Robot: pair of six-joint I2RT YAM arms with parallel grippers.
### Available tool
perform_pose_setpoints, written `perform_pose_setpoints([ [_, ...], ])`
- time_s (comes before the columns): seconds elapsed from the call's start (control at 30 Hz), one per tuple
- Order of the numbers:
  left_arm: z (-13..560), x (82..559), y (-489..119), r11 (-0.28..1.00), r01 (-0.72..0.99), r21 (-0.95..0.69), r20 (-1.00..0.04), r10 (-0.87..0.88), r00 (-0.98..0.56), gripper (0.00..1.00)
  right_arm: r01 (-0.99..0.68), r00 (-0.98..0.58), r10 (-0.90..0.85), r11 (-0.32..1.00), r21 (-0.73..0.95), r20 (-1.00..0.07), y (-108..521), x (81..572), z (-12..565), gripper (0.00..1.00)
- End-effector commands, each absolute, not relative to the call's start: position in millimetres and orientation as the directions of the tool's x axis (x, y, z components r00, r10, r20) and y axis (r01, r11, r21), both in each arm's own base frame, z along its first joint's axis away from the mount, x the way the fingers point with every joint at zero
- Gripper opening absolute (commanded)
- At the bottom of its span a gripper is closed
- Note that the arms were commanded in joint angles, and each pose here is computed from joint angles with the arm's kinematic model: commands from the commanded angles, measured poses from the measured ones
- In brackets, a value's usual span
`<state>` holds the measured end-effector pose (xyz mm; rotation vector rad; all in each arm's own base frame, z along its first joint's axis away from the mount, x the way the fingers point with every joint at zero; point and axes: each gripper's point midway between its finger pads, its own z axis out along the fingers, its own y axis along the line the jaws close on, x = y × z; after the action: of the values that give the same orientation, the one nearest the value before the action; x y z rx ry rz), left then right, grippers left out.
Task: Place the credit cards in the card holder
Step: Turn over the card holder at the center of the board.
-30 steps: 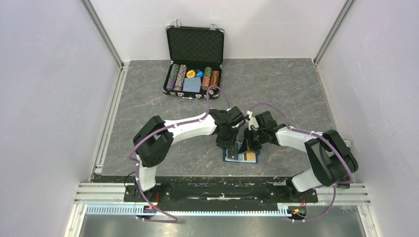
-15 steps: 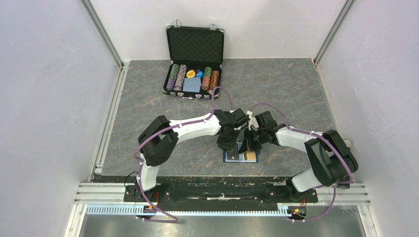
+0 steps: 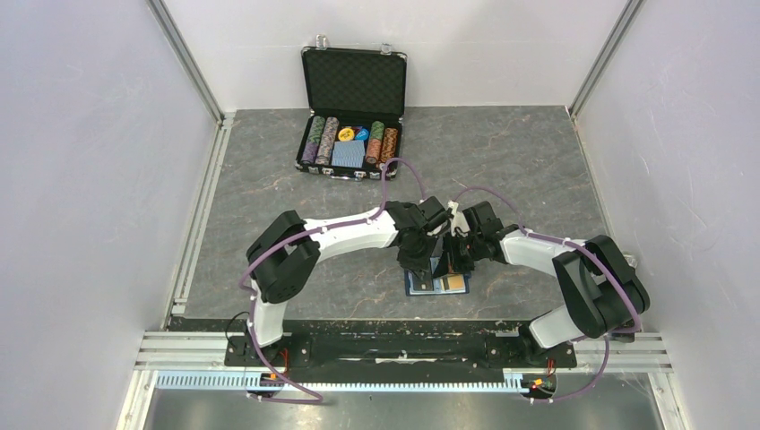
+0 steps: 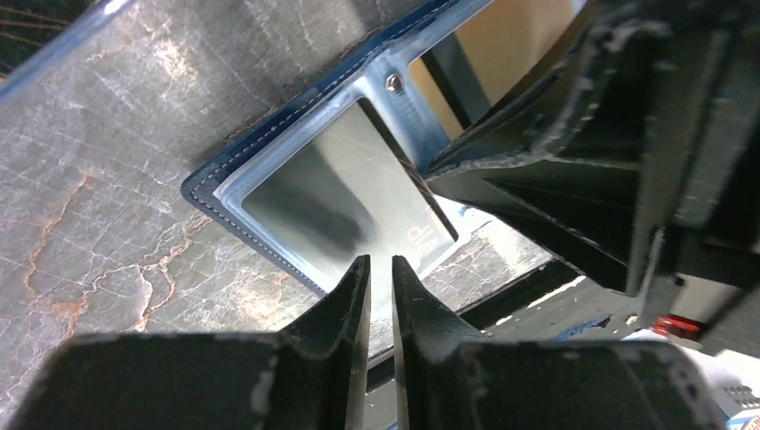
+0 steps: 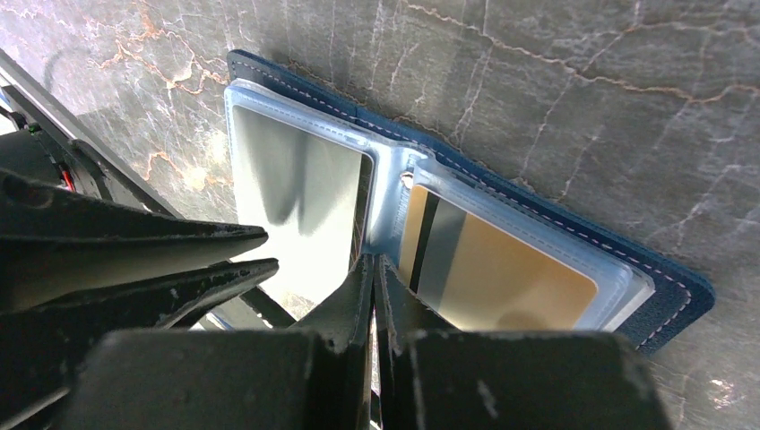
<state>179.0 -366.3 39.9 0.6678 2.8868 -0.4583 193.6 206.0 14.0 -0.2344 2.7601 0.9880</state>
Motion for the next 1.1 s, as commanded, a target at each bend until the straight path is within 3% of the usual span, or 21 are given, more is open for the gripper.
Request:
perform_pose_setpoints([
  [0.0,76.6,186.5,-389.8,0.817,0.445,-0.366,-0.315,0.341,-0.886,0.20,-0.220,-0.965,-0.087,0.782,0.583,-0.247,202.0,193.9,9.1,0.00],
  [0.23,68.1,185.3,-378.7,0.841,0.396,-0.369,-0.289,0.301,-0.909,0.33,-0.223,-0.964,-0.088,0.781,0.584,-0.251,202.4,194.9,10.2,0.00],
  [0.7,49.5,183.6,-358.0,0.864,0.275,-0.423,-0.213,0.200,-0.956,0.35,-0.222,-0.965,-0.087,0.780,0.586,-0.249,202.3,193.7,10.1,0.00],
  [0.8,49.6,182.7,-360.0,0.857,0.279,-0.432,-0.213,0.204,-0.955,0.32,-0.222,-0.964,-0.087,0.781,0.584,-0.250,201.8,193.4,10.1,0.00],
  [1.07,57.3,185.7,-363.5,0.848,0.304,-0.435,-0.236,0.218,-0.947,0.12,-0.222,-0.964,-0.087,0.781,0.584,-0.251,201.7,193.0,10.0,0.00],
])
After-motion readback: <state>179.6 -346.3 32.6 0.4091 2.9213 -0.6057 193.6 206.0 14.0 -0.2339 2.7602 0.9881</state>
